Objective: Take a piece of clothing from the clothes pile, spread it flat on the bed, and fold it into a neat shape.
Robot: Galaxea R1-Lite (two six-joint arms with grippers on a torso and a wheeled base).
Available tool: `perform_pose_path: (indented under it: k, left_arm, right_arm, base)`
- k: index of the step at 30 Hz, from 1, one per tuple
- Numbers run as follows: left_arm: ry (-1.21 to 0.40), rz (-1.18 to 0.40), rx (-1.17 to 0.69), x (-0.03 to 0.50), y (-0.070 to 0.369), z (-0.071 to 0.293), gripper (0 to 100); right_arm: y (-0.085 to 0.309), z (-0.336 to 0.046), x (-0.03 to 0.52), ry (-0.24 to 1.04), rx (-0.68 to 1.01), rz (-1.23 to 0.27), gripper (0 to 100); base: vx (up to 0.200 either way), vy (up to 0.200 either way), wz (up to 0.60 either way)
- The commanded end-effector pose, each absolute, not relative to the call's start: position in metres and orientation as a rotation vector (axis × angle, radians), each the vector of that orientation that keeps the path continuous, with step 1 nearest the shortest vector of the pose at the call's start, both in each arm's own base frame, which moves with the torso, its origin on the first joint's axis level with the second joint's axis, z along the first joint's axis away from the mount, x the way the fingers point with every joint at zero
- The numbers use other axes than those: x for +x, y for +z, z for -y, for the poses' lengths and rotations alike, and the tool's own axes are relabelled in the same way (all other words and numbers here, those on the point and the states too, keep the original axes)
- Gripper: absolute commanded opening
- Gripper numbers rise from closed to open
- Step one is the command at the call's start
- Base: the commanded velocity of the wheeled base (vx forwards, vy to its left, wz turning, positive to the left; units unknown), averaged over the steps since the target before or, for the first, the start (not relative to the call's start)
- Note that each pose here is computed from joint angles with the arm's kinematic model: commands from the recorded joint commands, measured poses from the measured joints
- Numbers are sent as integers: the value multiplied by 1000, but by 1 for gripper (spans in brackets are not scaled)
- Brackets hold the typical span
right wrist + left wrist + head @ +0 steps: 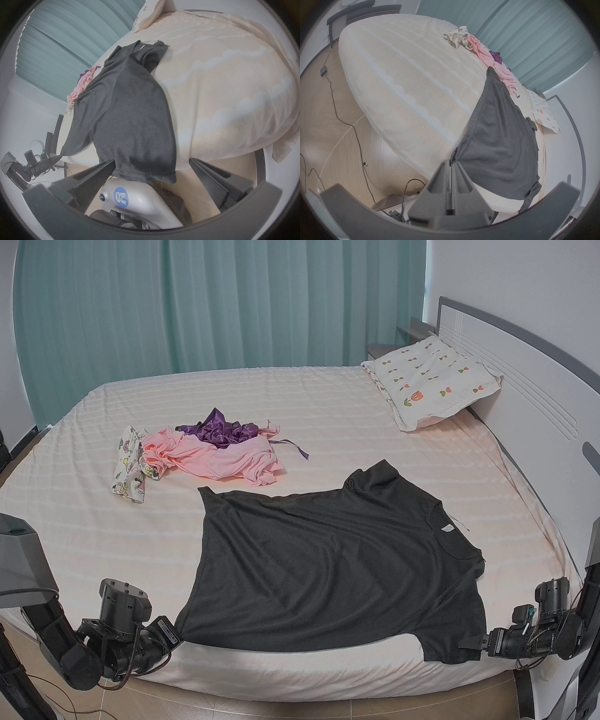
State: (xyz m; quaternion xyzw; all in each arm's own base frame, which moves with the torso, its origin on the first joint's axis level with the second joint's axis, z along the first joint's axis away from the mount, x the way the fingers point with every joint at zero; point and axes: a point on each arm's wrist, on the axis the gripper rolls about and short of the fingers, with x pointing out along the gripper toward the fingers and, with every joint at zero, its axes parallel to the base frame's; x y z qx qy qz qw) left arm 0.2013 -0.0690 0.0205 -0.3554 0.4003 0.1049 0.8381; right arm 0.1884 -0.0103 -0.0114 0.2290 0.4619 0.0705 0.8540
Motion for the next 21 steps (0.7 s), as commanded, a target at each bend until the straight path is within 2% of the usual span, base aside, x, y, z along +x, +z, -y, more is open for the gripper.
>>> perform_pose_path:
  k: [1, 12, 13, 21]
  left_arm:
    - [214, -846, -752, 200, 22, 70, 0]
    - [207, -845, -754, 200, 22, 71, 0]
    - [207, -845, -754, 200, 22, 71, 0]
    - [208, -845, -755, 200, 22, 71, 0]
  right_arm:
    - [-16, 7, 183, 159, 485, -1014, 100]
    - [-19, 2, 184, 209, 492, -1031, 100]
    - [-19, 2, 184, 209, 492, -1031, 0]
    - [-17, -1, 178, 197, 480, -1080, 0]
  base:
    - [0, 0, 0]
    - [0, 0, 0]
    - [0, 0, 0]
    - [0, 0, 0]
